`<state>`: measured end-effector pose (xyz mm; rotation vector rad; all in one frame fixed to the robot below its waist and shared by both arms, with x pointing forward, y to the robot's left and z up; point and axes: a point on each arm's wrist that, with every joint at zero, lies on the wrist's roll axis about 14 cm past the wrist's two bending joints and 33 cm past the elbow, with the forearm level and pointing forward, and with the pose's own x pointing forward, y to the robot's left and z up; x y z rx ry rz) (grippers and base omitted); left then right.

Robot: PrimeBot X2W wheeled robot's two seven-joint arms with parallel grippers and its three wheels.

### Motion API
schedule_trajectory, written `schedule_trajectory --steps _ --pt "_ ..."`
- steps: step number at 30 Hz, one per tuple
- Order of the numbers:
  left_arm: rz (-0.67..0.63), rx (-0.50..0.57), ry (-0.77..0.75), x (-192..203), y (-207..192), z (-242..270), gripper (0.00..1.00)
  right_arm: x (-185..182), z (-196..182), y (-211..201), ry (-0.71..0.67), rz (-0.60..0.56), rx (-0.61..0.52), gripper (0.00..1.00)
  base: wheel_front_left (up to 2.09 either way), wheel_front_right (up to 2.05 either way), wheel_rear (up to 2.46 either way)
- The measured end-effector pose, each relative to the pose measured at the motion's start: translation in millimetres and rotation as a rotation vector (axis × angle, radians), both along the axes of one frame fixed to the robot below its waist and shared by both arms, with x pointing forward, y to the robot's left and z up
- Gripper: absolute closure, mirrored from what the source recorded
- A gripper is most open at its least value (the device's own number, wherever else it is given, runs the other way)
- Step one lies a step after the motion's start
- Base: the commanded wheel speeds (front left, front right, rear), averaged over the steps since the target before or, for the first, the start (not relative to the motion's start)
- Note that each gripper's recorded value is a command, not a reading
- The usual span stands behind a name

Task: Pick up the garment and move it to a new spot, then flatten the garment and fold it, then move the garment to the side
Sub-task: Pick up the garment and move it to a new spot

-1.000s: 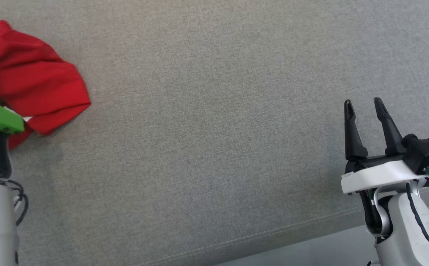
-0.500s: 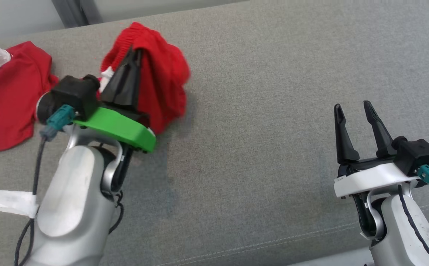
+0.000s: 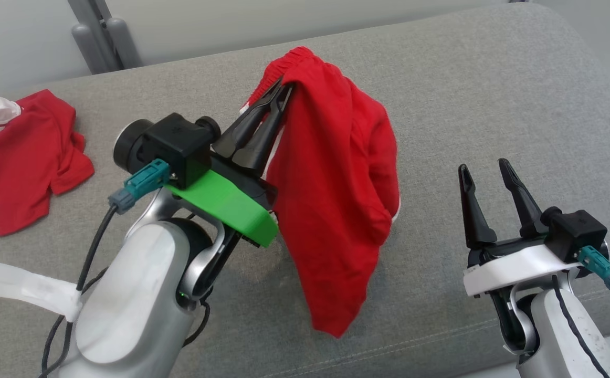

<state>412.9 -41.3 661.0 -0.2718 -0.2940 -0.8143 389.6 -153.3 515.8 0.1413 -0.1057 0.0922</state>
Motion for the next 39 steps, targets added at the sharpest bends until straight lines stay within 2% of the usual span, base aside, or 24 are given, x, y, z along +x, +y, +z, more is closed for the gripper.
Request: schedule_trajectory --steps 7,10,13,22,27,29,32,34,35,36,39 --pt "0.084 0.087 0.013 20.3 21.0 -12.1 1.0 -4.7 -2.3 -4.1 0.009 -0.012 0.001 0.0 0.0 0.0 0.0" --pt "0.115 0.09 0.05 30.3 26.0 -18.6 1.0 -7.0 -2.5 -7.9 0.011 -0.025 0.005 0.0 0.0 0.0 0.0" --pt "0.049 0.077 0.096 24.9 0.6 -27.6 1.0 -9.5 -4.3 -15.8 0.017 -0.05 0.004 0.0 0.0 0.0 0.0" --pt "-0.116 0.133 0.21 2.9 -57.4 -69.8 1.0 -11.1 -10.7 -23.2 0.038 -0.074 0.0 0.0 0.0 0.0 0.0" --pt "-0.185 0.212 0.406 -21.6 -73.2 -143.4 1.0 -9.4 -15.1 -28.9 0.053 -0.095 0.023 0.0 0.0 0.0 0.0" --pt "-0.202 0.232 0.453 -29.5 -76.0 -162.2 0.82 -8.3 -16.0 -29.6 0.056 -0.098 0.025 0.0 0.0 0.0 0.0" --pt "-0.236 0.253 0.475 -38.4 -83.4 -174.6 0.71 -8.1 -17.8 -33.5 0.062 -0.11 0.022 0.0 0.0 0.0 0.0" --pt "-0.248 0.247 0.476 -41.4 -86.1 -176.1 0.44 -8.6 -18.7 -34.3 0.065 -0.112 0.021 0.0 0.0 0.0 0.0" --pt "-0.253 0.241 0.474 -42.6 -86.9 -175.7 0.16 -9.1 -18.9 -34.4 0.066 -0.113 0.021 0.0 0.0 0.0 0.0" --pt "-0.258 0.239 0.474 -44.2 -88.0 -174.9 0.0 -9.6 -18.4 -34.7 0.065 -0.115 0.021 0.0 0.0 0.0 0.0" --pt "-0.304 0.223 0.487 -55.2 -94.8 -171.3 0.0 -10.6 -16.1 -36.2 0.059 -0.123 0.019 0.0 0.0 0.0 0.0"
